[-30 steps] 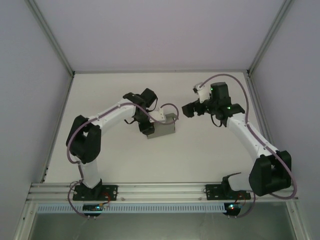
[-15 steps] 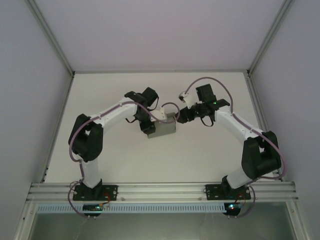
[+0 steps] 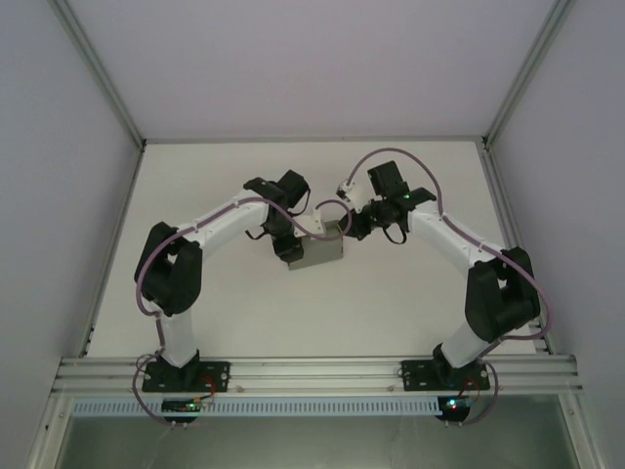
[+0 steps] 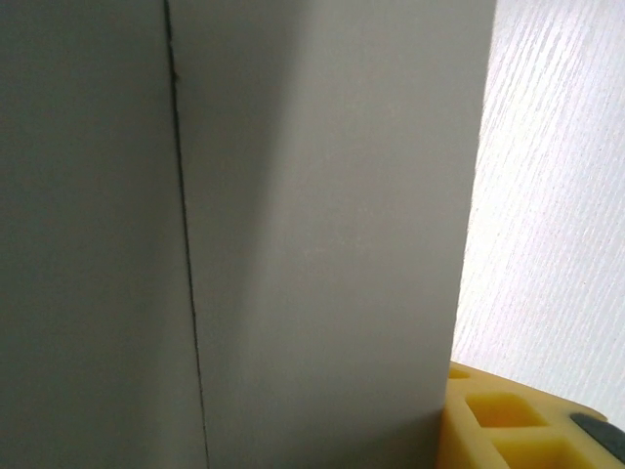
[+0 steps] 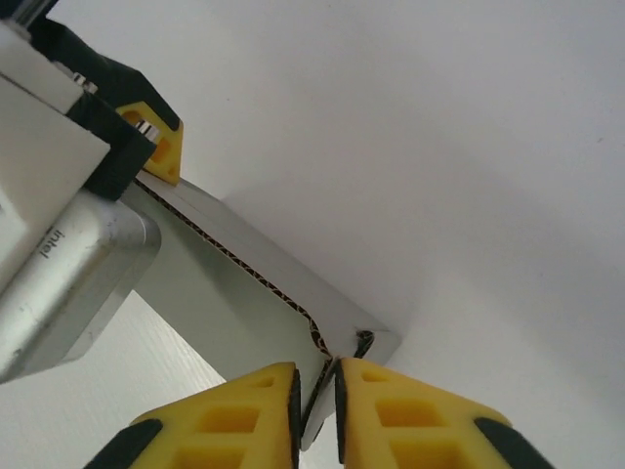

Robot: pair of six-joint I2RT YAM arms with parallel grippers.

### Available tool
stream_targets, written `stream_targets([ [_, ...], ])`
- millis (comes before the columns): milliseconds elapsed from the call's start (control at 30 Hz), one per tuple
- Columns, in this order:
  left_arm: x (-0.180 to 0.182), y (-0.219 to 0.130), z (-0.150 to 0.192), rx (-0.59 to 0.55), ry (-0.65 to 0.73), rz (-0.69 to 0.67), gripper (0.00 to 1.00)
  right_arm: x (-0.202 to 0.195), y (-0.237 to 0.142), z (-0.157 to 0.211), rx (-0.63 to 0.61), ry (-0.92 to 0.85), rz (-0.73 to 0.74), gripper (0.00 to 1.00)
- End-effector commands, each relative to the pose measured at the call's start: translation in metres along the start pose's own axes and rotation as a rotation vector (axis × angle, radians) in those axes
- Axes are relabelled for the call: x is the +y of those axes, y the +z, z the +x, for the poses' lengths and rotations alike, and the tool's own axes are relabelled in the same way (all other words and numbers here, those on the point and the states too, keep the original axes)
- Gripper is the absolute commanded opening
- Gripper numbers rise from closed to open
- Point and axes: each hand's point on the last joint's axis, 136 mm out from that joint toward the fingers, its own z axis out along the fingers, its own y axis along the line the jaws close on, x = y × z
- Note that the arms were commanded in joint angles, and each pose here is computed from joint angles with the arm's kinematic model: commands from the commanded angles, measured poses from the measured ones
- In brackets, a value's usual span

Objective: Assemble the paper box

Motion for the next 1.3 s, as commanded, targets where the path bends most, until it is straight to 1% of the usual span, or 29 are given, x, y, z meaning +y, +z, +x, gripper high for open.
stream_targets([
  [0,0.003,0.000,-0.009,-0.006,0.006,-0.009,0.44,0.008,0.001,-0.001,0.037,0.016,0.004,0.08],
  [133,0.003,-0.001,-0.015,-0.028,0.009,-0.015,0.44,0.012,0.005,0.001,0.038,0.081,0.075,0.03],
  [200,0.004,0.000,-0.016,-0.031,0.012,-0.022,0.44,0.014,0.006,-0.006,-0.006,0.125,0.112,0.01],
  [233,0.005,0.001,-0.017,-0.030,0.014,-0.025,0.44,0.018,0.008,-0.004,-0.017,0.156,0.114,0.00],
  [333,0.006,0.002,-0.019,-0.031,0.015,-0.025,0.44,0.019,0.007,-0.011,-0.095,0.242,0.173,0.00],
  [400,0.006,0.004,-0.019,-0.030,0.015,-0.025,0.44,0.021,0.009,-0.014,-0.154,0.289,0.176,0.00],
  [467,0.007,0.003,-0.019,-0.033,0.014,-0.027,0.44,0.021,0.010,-0.013,-0.187,0.308,0.177,0.00],
  [600,0.005,0.004,-0.019,-0.037,0.015,-0.027,0.44,0.022,0.014,-0.008,-0.200,0.281,0.177,0.00],
  [700,0.005,0.004,-0.019,-0.045,0.019,-0.030,0.44,0.022,0.019,-0.001,-0.194,0.201,0.191,0.00],
  [833,0.005,0.004,-0.018,-0.050,0.023,-0.035,0.44,0.022,0.023,0.007,-0.232,0.144,0.193,0.00],
  [1067,0.007,0.003,-0.022,-0.067,0.023,-0.047,0.46,0.026,0.035,0.030,-0.260,0.118,0.184,0.00],
  [1200,0.009,-0.003,-0.025,-0.080,0.017,-0.060,0.51,0.024,0.030,0.029,-0.264,0.149,0.220,0.00],
  [1233,0.009,-0.004,-0.026,-0.083,0.018,-0.062,0.54,0.024,0.027,0.027,-0.261,0.155,0.226,0.00],
  [1267,0.009,-0.007,-0.027,-0.090,0.016,-0.067,0.59,0.023,0.025,0.025,-0.254,0.168,0.236,0.00],
])
